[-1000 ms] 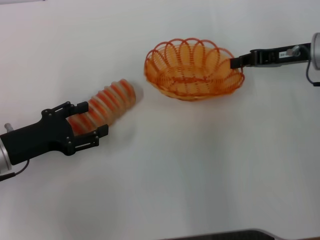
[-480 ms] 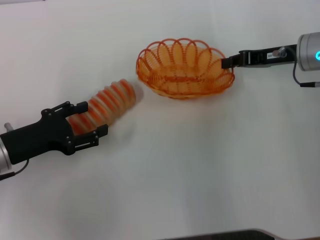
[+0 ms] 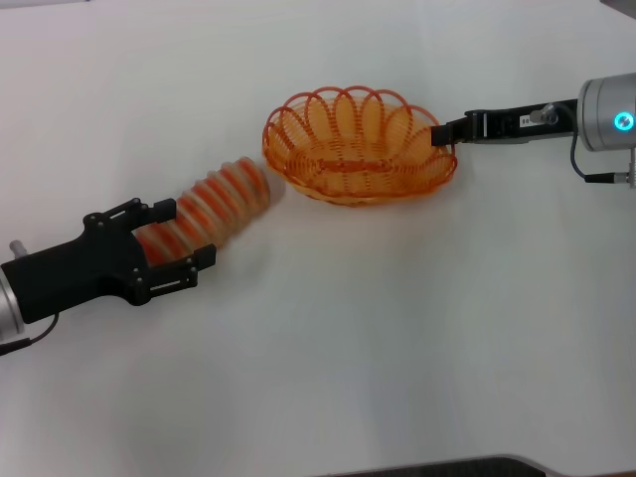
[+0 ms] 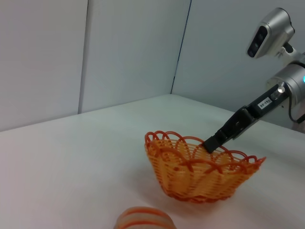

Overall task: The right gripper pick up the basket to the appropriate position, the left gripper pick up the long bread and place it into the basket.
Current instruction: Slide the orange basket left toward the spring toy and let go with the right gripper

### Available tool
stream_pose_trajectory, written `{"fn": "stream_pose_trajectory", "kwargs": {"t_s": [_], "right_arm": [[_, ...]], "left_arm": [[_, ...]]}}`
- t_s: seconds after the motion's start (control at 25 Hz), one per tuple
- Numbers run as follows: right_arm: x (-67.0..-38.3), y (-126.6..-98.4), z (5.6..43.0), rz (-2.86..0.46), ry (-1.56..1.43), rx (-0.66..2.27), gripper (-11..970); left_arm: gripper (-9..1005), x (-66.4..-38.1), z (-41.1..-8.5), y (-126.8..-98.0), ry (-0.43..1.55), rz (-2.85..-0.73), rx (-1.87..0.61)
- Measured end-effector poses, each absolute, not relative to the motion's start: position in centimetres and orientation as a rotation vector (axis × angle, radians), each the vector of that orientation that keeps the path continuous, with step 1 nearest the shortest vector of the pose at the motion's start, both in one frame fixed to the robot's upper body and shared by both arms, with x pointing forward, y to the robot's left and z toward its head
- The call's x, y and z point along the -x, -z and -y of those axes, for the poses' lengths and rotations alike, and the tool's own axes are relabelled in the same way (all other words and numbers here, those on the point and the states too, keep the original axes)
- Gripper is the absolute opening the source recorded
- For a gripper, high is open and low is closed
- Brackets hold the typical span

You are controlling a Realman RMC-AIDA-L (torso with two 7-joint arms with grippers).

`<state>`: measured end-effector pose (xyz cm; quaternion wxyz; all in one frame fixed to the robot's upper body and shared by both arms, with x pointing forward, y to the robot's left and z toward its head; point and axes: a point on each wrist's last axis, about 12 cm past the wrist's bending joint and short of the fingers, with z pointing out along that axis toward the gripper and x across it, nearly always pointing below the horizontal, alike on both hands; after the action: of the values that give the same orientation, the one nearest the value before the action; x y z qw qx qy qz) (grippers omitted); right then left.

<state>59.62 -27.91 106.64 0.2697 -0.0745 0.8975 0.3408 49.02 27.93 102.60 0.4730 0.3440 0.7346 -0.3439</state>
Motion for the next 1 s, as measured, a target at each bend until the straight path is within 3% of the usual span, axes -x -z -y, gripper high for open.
{"fn": "stream_pose_trajectory", "kwargs": {"t_s": [1.0], "right_arm": [[-59.28, -105.82, 28.20, -2.441, -0.891, 0.167, 115]], "left_arm": [[799, -49.00, -27.93, -102.58, 0.841, -1.800, -0.847]]}}
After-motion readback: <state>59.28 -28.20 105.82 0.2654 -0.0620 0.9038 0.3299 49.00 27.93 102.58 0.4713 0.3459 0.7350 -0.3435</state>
